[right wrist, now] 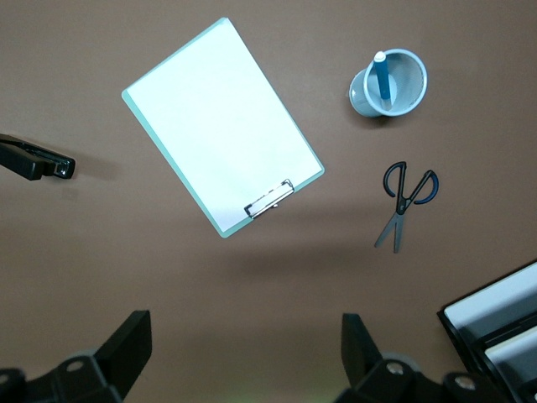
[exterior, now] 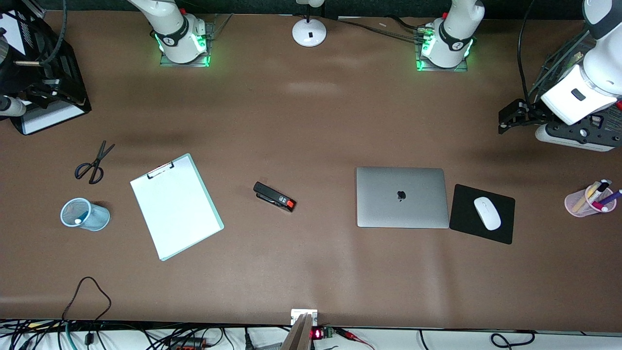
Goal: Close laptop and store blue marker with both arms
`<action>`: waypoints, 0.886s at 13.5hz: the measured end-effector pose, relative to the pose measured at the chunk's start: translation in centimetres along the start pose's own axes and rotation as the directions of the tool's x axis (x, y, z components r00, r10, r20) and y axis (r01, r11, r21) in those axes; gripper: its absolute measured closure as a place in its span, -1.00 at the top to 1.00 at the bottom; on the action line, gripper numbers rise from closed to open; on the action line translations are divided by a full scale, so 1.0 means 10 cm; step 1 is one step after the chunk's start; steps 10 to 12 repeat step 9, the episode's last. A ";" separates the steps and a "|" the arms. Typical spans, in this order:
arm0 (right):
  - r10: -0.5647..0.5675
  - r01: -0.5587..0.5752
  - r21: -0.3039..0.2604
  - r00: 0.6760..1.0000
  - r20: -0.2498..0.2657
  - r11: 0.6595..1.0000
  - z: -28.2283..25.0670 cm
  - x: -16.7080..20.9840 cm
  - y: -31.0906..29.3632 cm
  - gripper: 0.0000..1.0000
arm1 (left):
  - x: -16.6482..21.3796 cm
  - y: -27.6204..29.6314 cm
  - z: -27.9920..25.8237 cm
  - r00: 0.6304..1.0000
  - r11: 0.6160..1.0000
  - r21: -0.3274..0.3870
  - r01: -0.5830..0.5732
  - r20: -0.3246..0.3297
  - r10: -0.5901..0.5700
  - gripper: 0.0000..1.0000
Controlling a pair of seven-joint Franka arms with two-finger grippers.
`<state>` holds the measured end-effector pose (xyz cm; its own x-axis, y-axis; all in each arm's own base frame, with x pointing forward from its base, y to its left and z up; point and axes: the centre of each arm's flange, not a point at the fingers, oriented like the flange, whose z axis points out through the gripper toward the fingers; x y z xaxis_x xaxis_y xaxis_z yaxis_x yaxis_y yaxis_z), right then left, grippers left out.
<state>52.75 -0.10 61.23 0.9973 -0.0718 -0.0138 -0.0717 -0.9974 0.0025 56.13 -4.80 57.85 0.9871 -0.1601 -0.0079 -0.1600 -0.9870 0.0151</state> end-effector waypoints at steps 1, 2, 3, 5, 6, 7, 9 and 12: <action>-0.002 0.002 0.000 1.000 -0.004 1.000 -0.02 0.00 -0.01 1.00 | 0.00 -0.01 0.00 1.000 1.000 0.000 0.002 0.001 -0.002 1.00; -0.003 0.003 0.000 1.000 -0.006 1.000 -0.03 0.00 -0.02 1.00 | 0.00 -0.02 0.01 1.000 1.000 0.000 0.004 0.005 -0.004 1.00; -0.004 0.004 0.000 1.000 -0.005 1.000 -0.03 0.00 -0.02 1.00 | -0.01 -0.03 0.01 1.000 1.000 -0.001 0.008 0.009 -0.008 1.00; -0.004 0.004 0.000 1.000 -0.004 1.000 -0.02 0.00 -0.02 1.00 | -0.01 -0.03 0.02 1.000 1.000 -0.012 0.029 0.012 -0.029 1.00; -0.004 0.004 0.000 1.000 -0.003 1.000 -0.02 0.00 -0.02 1.00 | -0.01 -0.03 0.03 0.999 0.999 -0.014 0.037 0.019 -0.037 1.00; -0.004 0.004 0.000 1.000 -0.003 1.000 -0.02 0.00 -0.02 1.00 | -0.02 -0.03 0.03 0.999 0.999 -0.016 0.042 0.026 -0.041 1.00; -0.006 0.006 0.000 1.000 -0.003 1.000 -0.02 0.00 -0.03 1.00 | -0.02 -0.03 0.02 0.999 0.999 -0.020 0.043 0.027 -0.042 1.00; -0.006 0.006 0.000 1.000 -0.003 1.000 -0.02 0.00 -0.03 1.00 | -0.02 -0.03 0.02 0.999 0.999 -0.020 0.043 0.027 -0.042 1.00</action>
